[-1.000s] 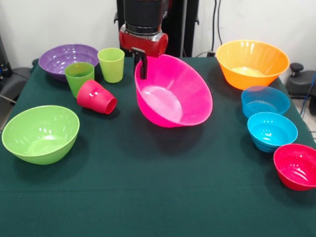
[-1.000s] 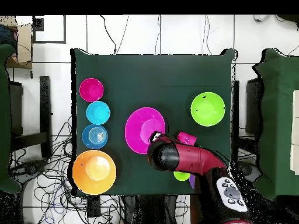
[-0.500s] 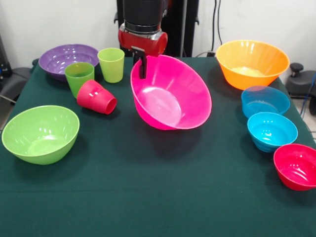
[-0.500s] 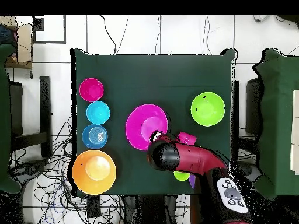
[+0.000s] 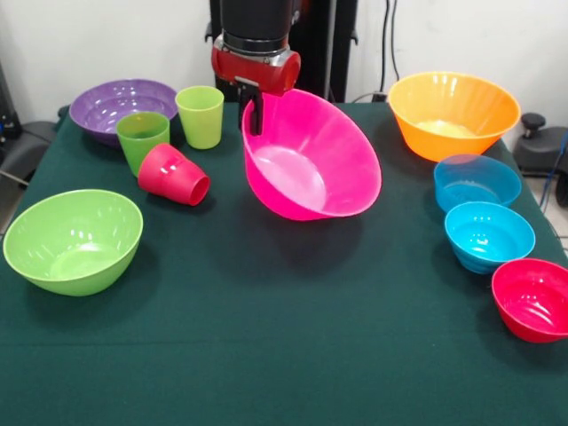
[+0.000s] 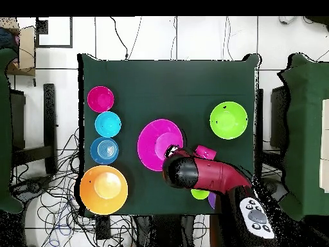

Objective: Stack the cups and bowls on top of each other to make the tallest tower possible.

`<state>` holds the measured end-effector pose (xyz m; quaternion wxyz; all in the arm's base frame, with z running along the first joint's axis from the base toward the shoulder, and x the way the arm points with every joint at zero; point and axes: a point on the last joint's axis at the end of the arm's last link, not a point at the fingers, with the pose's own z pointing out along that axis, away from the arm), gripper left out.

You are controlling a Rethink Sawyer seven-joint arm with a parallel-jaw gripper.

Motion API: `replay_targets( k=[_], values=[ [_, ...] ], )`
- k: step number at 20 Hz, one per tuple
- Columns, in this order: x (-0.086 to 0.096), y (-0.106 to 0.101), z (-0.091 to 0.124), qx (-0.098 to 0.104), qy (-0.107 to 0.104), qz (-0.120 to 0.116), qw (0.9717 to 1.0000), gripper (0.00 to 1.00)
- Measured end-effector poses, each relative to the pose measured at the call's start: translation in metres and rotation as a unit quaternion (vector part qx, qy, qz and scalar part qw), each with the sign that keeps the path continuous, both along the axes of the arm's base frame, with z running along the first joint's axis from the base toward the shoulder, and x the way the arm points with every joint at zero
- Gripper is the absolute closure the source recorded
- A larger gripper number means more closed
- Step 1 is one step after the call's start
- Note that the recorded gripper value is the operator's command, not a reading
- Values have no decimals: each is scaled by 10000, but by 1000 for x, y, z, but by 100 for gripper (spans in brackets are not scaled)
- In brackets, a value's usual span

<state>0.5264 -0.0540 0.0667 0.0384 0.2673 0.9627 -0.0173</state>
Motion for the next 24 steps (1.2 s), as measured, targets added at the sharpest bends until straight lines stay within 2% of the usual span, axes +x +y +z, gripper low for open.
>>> replay_targets(
  k=[4, 12, 20, 24],
  values=[
    [-2, -1, 9, -2, 150, -12, 9999, 100],
    [-3, -3, 20, -11, 287, -26, 9996, 100],
    [-5, -7, 24, -28, 322, -63, 9995, 100],
    [-10, -12, 24, -119, 359, -90, 9992, 100]
  ],
)
